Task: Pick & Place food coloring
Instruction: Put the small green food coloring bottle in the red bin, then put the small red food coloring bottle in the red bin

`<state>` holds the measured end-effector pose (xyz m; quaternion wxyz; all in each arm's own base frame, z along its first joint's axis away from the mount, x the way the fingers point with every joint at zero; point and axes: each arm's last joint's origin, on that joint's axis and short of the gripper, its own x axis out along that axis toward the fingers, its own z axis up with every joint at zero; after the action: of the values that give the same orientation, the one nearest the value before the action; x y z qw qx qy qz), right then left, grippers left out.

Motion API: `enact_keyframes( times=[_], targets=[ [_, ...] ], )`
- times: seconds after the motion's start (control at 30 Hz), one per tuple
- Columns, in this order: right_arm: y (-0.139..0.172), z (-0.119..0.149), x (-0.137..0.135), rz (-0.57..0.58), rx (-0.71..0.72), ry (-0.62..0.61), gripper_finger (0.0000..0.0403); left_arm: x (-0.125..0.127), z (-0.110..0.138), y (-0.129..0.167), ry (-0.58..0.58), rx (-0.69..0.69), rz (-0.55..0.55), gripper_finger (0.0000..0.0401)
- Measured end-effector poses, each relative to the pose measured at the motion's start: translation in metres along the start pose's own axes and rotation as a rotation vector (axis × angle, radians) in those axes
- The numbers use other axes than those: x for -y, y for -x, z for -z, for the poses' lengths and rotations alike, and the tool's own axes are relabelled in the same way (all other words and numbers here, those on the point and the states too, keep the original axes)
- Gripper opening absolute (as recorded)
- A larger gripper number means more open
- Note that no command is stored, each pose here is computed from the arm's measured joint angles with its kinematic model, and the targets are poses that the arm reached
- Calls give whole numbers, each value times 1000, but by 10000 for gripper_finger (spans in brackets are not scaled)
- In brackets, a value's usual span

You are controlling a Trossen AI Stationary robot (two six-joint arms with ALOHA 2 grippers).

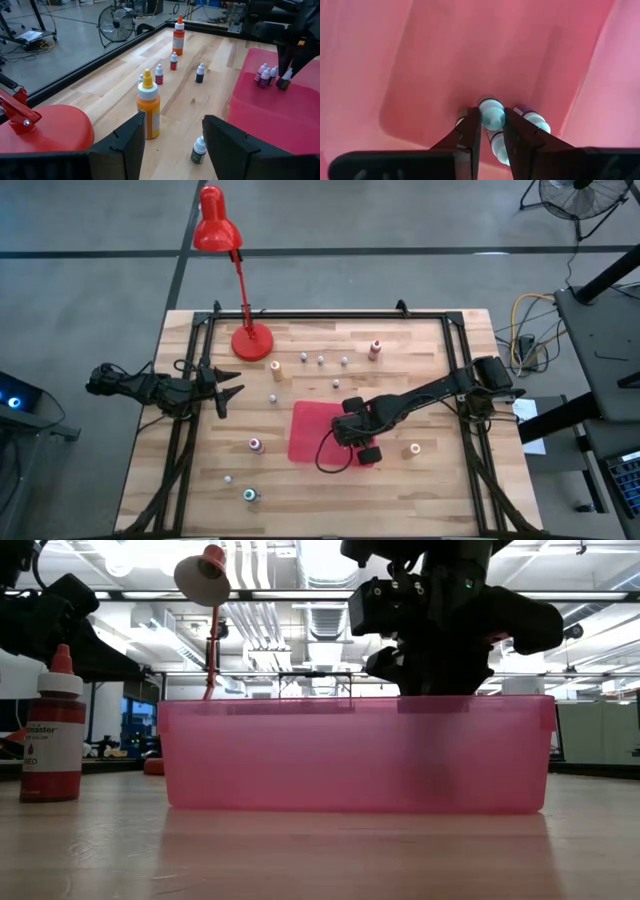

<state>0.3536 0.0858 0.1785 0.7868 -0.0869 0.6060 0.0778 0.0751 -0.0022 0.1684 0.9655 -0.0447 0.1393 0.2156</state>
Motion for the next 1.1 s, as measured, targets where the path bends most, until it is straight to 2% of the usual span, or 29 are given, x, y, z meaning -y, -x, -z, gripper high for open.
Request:
enact_keyframes(
  times=[0.37,0.83,1.1],
  targets=[
    [0,0,0,1,3,-1,112,0,0,0,0,0,0,170],
    [10,-11,4,16,44,-11,120,0,0,0,0,0,0,170],
    [28,-22,9,143,66,-17,135,0,0,0,0,0,0,170]
  ],
)
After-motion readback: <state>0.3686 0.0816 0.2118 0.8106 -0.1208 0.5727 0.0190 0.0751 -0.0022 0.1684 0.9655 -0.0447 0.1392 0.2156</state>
